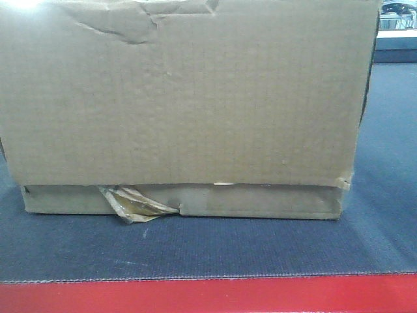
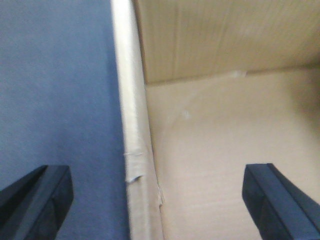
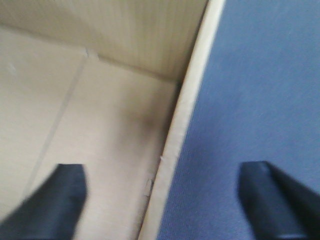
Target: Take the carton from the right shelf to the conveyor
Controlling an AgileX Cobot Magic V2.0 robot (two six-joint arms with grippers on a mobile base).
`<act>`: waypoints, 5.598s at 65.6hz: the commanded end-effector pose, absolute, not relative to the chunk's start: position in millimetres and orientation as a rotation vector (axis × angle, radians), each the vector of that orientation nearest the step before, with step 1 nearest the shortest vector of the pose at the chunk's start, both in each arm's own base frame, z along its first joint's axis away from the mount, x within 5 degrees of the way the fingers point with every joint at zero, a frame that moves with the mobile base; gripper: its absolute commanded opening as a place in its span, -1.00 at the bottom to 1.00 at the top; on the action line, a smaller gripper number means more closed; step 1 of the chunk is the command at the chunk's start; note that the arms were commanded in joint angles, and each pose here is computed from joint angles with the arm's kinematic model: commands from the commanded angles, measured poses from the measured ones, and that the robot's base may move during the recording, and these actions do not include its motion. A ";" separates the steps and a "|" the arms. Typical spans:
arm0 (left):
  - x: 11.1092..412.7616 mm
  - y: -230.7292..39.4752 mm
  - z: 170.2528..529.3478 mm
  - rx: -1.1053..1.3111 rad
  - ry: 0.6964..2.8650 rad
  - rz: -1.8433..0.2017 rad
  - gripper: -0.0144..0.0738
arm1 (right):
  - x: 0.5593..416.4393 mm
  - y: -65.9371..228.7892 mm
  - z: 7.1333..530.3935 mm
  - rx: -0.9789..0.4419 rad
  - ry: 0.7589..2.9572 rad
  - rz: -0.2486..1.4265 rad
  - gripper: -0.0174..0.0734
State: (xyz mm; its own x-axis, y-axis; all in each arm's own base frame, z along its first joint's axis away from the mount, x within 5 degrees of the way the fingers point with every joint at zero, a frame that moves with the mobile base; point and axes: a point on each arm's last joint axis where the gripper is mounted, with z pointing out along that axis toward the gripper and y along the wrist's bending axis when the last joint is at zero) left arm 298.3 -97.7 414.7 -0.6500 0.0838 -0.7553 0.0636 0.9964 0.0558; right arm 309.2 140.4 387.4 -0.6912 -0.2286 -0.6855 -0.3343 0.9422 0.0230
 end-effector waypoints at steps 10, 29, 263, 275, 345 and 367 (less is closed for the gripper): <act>242.9 -68.9 458.6 0.081 2.115 0.062 0.47 | 265.4 114.0 441.4 -0.360 2.180 0.168 -0.51; 194.2 -18.3 426.0 -0.063 2.062 0.083 -0.71 | 224.5 49.6 425.5 -0.122 2.136 0.071 -0.76; 56.1 1.7 213.7 -0.022 1.478 0.024 -0.65 | 53.7 5.6 314.7 -0.098 1.486 0.110 -0.76; 56.1 1.7 213.7 -0.022 1.478 0.024 -0.65 | 53.7 5.6 314.7 -0.098 1.486 0.110 -0.76; 56.1 1.7 213.7 -0.022 1.478 0.024 -0.65 | 57.3 -0.3 217.6 0.000 1.459 -0.007 -0.76; 56.1 1.9 213.2 -0.025 1.483 0.028 -0.65 | 55.9 -0.3 215.4 0.002 1.460 -0.005 -0.76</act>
State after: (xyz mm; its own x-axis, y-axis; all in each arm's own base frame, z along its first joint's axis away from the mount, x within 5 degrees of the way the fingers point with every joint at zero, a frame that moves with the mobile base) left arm 56.8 1.7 210.4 0.0625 0.0079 -0.9980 -0.0307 0.9995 0.0060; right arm 56.5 0.1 214.0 0.0951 0.0036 -0.9955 -0.0027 1.0000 0.0034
